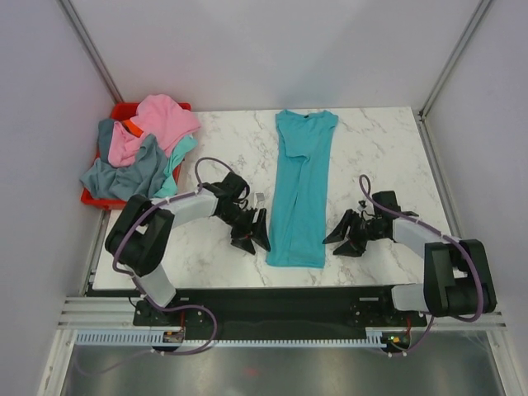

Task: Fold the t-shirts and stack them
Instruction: Fold the tshirt

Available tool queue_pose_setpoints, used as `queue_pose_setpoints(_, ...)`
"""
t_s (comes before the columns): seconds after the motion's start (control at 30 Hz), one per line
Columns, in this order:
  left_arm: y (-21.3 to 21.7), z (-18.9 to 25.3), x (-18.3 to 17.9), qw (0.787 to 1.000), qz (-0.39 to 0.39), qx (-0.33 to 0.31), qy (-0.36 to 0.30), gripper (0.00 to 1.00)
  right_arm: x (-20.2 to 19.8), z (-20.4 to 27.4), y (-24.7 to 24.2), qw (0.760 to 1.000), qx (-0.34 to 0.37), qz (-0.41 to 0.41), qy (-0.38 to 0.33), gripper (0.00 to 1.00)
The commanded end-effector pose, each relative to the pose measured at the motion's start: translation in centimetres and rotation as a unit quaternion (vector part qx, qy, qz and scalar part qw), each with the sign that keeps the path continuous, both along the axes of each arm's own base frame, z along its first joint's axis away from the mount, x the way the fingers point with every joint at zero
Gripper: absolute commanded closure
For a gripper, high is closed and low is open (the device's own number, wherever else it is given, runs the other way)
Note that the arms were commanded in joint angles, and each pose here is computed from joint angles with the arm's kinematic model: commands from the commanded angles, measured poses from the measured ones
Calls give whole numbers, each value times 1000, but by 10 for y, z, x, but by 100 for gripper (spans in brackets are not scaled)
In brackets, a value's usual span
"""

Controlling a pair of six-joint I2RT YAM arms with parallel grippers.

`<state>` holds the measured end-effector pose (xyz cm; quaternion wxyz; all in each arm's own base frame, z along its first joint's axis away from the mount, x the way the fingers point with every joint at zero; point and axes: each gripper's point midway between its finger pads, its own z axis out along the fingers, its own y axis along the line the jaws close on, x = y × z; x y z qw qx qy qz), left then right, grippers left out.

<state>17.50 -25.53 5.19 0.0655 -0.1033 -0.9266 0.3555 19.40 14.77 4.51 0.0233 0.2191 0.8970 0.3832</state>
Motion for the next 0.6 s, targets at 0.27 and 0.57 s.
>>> queue_pose_setpoints(0.27,-26,-2,20,999,24,-38,26,33,-10,-31,-2,998,-41,6,45,41)
queue_pose_setpoints(0.57,-30,-10,8,998,18,-39,51,37,-22,-34,9,997,-39,31,55,45)
